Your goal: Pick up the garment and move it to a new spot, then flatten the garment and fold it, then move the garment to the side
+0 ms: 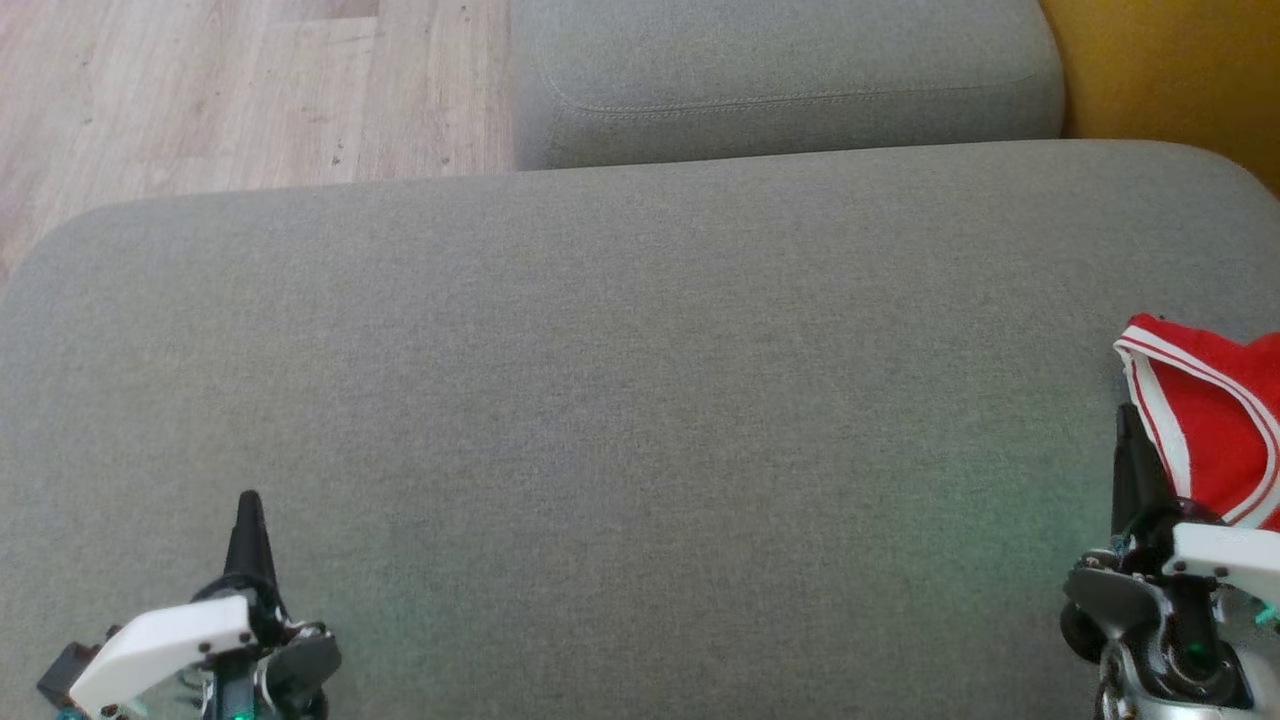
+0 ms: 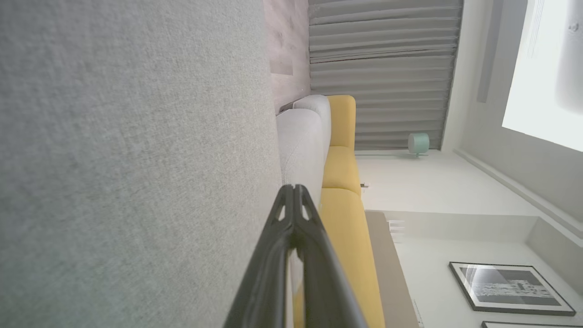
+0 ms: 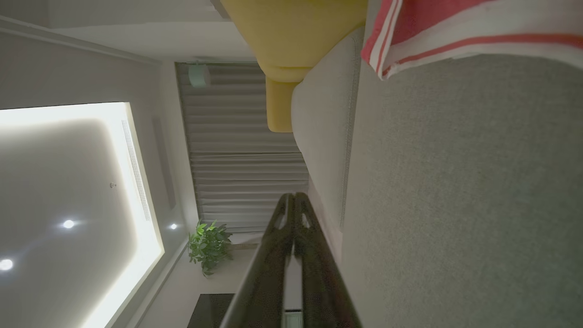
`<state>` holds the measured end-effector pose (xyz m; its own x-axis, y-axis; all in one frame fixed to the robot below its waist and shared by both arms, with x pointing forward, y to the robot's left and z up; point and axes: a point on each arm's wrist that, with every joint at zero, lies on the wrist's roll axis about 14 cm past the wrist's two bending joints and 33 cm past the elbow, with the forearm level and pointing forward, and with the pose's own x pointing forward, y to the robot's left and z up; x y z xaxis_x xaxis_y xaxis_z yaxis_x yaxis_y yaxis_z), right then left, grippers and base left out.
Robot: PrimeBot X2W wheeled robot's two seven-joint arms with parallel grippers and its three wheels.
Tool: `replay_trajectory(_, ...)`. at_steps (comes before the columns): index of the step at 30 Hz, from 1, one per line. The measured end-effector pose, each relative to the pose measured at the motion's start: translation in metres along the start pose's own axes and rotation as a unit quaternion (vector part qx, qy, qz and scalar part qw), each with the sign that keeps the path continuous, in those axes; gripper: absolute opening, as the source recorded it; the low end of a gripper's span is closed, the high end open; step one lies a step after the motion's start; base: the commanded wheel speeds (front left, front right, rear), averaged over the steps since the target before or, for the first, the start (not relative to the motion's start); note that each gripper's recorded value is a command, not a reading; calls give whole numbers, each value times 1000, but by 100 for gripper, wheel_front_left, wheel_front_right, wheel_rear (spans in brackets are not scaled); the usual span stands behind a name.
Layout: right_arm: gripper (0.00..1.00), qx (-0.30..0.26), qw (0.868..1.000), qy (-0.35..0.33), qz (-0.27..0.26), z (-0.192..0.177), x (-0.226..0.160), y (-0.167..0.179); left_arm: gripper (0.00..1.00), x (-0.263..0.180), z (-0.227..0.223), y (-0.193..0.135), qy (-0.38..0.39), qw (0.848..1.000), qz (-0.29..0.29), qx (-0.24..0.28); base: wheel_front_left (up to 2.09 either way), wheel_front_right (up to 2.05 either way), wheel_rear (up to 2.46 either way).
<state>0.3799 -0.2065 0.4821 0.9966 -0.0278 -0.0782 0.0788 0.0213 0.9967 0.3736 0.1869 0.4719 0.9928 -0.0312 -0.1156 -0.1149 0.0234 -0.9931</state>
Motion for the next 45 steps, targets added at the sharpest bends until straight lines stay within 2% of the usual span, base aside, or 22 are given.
replay_trajectory(3, 0, 13, 1000, 0, 7, 1, 0, 4, 0, 0, 1, -3, -2, 1000, -8, -11, 0, 0, 0)
replay_trajectory(45, 0, 13, 1000, 0, 7, 1, 0, 4, 0, 0, 1, -3, -2, 1000, -8, -11, 0, 0, 0)
